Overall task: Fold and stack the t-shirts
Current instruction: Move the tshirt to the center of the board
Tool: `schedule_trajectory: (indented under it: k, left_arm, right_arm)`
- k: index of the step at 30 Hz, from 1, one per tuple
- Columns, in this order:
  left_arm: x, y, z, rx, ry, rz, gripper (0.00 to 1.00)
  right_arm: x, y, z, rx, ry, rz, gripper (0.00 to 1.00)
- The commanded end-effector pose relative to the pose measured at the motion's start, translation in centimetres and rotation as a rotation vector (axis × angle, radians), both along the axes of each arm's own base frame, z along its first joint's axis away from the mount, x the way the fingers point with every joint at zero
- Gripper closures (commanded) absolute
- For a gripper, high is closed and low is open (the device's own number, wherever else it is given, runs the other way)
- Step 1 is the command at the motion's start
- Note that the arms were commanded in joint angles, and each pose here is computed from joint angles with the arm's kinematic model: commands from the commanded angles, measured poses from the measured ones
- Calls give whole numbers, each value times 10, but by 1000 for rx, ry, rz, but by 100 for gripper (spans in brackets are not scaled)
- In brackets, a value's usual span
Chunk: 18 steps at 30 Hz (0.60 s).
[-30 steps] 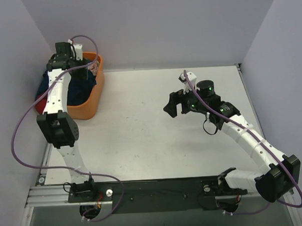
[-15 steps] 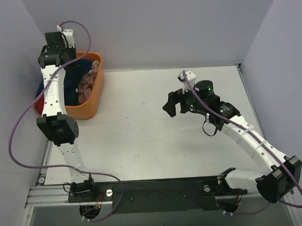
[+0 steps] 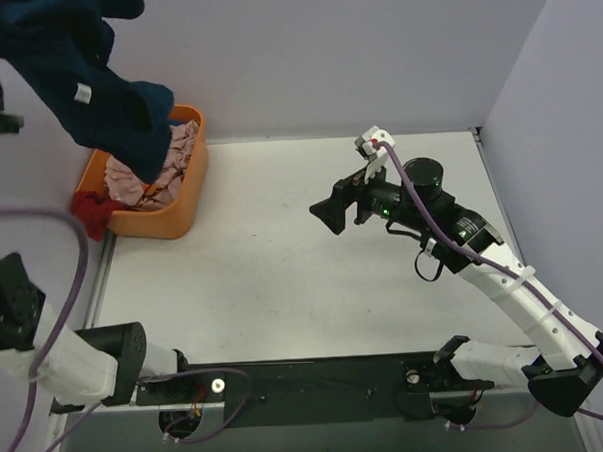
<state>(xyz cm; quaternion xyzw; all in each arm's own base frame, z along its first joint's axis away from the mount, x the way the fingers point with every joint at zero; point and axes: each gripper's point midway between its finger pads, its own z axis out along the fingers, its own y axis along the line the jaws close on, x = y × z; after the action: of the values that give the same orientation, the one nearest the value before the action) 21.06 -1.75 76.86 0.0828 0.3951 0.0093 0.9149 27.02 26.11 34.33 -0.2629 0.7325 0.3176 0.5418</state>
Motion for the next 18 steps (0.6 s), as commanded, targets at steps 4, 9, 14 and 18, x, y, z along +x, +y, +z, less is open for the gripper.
schedule_trajectory:
  k: [4,9,14,18]
  left_arm:
    - [66,-78,-78,-44,357,-456,100]
    - [97,-157,-163,13,648,-639,100]
    - [106,-242,-273,165,918,-805,100]
    - [119,-295,-360,266,1099,-932,100]
  right_arm:
    - [-31,-7,64,160,-91,34,8]
    - [-45,-31,61,132,-72,-9,6]
    - [-35,-72,21,66,71,-175,6]
    - [-25,-106,-21,34,189,-326,7]
